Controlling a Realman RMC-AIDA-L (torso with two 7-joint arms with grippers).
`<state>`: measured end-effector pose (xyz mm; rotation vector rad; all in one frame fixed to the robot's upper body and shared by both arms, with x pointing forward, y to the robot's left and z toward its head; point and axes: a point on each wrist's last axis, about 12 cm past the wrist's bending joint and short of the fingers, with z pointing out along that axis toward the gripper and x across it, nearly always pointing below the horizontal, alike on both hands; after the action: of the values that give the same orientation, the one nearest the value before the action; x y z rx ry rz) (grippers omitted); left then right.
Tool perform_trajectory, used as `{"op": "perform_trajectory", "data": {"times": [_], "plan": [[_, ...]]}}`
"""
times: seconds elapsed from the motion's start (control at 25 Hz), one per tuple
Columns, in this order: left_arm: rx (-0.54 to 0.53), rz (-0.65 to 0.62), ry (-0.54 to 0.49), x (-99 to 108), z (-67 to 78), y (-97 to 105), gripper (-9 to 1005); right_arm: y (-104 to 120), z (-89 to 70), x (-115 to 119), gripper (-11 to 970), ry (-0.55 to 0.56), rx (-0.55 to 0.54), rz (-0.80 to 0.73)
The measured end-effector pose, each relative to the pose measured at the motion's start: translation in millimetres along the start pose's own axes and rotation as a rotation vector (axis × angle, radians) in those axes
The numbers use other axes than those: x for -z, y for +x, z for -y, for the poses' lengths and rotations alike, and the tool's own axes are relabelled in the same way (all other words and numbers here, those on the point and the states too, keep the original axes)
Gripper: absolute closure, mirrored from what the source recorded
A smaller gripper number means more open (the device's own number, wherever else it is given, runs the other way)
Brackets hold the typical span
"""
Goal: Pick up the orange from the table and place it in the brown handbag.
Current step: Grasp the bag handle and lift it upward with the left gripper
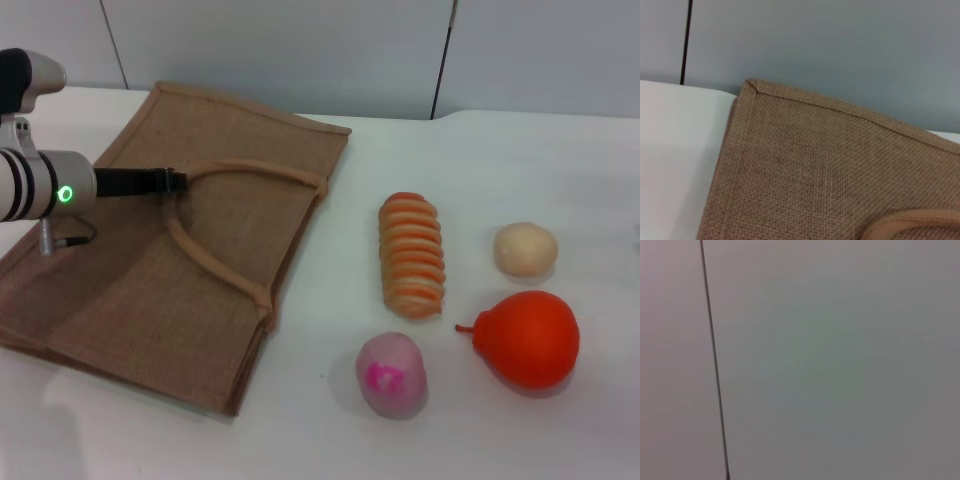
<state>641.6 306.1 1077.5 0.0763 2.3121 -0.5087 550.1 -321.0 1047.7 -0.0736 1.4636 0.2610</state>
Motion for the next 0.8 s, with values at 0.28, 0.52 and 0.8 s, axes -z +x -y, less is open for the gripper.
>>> {"op": "perform_trajectory", "data": {"times": [0.28, 0.52, 0.8], "plan": [[0.029, 0.021, 0.003, 2, -2.0, 0, 831, 0, -0.2, 0, 215, -0.002, 0.000, 0.000], [0.078, 0.089, 0.051, 6, -3.3, 1, 867, 0, 0.2, 0, 216, 0.000, 0.001, -0.001], [0.124, 0.256, 0.169, 25, -8.2, 3, 868, 0, -0.2, 0, 216, -0.002, 0.001, -0.001]]}}
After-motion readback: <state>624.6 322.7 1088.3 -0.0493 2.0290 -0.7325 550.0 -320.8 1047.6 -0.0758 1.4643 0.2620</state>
